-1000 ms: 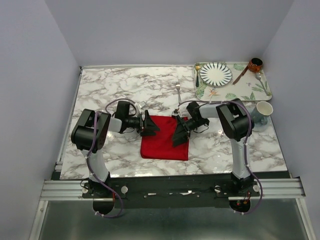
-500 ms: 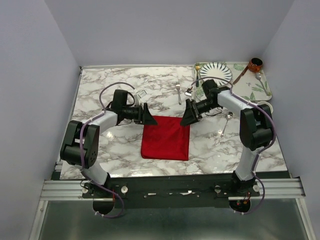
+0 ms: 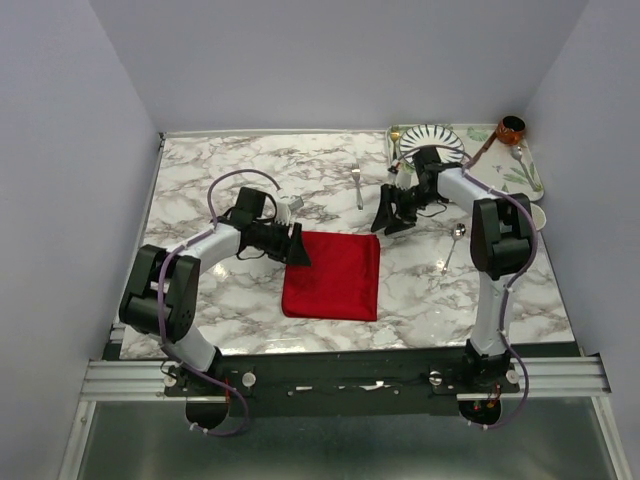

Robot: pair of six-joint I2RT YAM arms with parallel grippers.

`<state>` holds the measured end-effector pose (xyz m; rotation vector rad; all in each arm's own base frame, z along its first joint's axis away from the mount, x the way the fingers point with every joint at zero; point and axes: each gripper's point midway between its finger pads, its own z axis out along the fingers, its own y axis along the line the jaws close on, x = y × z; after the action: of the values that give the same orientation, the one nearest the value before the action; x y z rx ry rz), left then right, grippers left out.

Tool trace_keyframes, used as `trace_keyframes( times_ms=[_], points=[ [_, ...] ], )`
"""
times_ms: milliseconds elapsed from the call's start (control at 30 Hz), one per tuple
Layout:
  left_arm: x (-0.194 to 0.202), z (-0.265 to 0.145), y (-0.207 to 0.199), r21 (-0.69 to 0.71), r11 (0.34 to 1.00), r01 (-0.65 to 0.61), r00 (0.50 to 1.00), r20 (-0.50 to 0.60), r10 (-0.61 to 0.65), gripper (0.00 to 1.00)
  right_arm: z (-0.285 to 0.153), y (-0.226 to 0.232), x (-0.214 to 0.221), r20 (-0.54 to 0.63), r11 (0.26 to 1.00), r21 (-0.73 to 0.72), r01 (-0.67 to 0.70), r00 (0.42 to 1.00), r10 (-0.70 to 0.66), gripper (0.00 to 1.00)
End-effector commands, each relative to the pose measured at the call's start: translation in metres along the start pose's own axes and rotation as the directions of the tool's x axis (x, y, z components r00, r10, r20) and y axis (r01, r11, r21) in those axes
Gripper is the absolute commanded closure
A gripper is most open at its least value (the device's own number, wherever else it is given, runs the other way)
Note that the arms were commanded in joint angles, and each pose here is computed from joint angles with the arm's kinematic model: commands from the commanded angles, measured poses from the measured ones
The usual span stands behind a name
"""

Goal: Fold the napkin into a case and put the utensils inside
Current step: Smooth out the lower triangle-folded napkin at the center of the board, then pick up the lower triangle-folded napkin from the center of the board.

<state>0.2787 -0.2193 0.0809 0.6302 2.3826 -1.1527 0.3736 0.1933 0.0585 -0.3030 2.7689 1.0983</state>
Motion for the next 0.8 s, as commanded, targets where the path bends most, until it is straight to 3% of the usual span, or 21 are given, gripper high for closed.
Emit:
trace_keyframes(
  times_ms=[0,300,567,700,767],
  points=[
    [0.012,0.009,0.012,-0.048,0.998,-0.033,0.997,-0.078,0.029,0.39,0.016,-0.012,-0.009,-0.011,0.999,0.022,-0.029,1.000,0.030,0.34],
    [0.010,0.019,0.019,-0.059,0.998,-0.038,0.994,-0.103,0.032,0.39,0.031,-0.006,0.007,-0.083,0.997,-0.043,-0.057,0.995,0.053,0.35],
    [0.017,0.025,0.024,-0.073,0.997,-0.017,0.991,-0.133,0.008,0.41,0.033,0.000,0.012,-0.119,0.994,-0.083,-0.071,0.991,0.061,0.49],
    [0.019,0.027,0.026,-0.076,0.997,-0.006,0.990,-0.142,-0.005,0.41,0.030,0.003,0.009,-0.112,0.995,-0.088,-0.056,0.993,0.046,0.64],
    [0.019,0.027,0.027,-0.081,0.997,-0.004,0.990,-0.143,-0.007,0.41,0.027,0.006,0.007,-0.103,0.995,-0.092,-0.039,0.994,0.030,0.65]
  ],
)
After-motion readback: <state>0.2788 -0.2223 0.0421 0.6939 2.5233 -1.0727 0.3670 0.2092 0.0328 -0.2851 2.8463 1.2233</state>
